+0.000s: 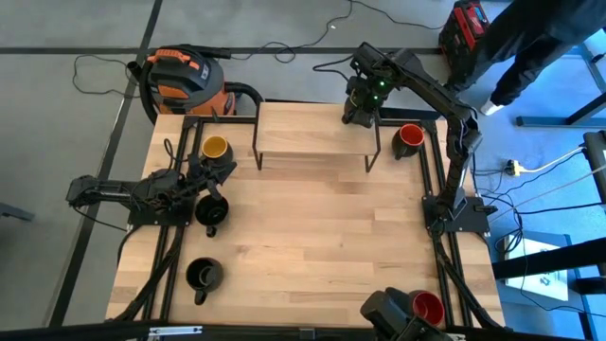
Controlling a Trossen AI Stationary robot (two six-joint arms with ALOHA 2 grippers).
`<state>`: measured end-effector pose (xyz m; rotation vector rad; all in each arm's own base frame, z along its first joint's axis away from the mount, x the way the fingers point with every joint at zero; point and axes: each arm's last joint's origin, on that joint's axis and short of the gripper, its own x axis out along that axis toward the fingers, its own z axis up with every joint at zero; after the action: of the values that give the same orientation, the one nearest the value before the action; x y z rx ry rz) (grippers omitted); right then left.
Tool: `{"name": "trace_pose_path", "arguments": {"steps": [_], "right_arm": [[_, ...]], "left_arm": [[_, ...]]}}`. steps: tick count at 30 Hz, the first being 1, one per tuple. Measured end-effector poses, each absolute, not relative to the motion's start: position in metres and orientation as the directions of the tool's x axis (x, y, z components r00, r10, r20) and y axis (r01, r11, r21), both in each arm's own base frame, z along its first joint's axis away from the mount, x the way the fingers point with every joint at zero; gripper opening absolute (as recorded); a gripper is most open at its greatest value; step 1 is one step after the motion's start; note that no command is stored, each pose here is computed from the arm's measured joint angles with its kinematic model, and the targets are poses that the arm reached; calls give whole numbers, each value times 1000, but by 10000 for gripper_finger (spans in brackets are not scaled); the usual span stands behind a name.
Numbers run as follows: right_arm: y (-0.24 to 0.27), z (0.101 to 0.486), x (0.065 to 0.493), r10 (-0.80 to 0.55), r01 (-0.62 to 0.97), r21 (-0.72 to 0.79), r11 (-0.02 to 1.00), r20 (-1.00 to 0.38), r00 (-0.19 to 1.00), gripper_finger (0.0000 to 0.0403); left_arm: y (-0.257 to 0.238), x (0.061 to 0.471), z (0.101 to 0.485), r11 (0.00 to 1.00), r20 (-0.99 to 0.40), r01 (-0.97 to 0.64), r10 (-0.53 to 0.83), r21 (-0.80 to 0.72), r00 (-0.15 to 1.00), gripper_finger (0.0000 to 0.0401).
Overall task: Place coffee mugs
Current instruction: Put the green mug on the shelf
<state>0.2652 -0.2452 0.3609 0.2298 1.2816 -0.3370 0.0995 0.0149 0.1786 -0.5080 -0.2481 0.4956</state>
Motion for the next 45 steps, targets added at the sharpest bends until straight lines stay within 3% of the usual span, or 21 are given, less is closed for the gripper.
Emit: {"name": "trace_pose_path", "arguments": {"steps": [12, 22, 28, 38, 45], "right_arm": [[-238, 374, 270, -165, 356, -65, 932, -952, 258, 212], [-221, 422, 277, -310, 355, -168, 919, -867, 391, 214], [-197, 431, 302, -328, 312, -189, 931, -810, 487, 214], [-176, 395, 349, -419, 359, -297, 885, -843, 337, 214], [-185, 359, 362, -391, 379, -305, 874, -903, 175, 214]], "left_arm": [[15, 99, 179, 760, 106, -389, 510, -520, 854, 7], [15, 99, 179, 760, 105, -390, 510, -520, 854, 7], [15, 99, 179, 760, 105, -390, 510, -520, 853, 7], [15, 99, 179, 760, 106, -390, 510, -521, 854, 7], [15, 99, 179, 759, 106, -389, 510, -522, 853, 7]]}}
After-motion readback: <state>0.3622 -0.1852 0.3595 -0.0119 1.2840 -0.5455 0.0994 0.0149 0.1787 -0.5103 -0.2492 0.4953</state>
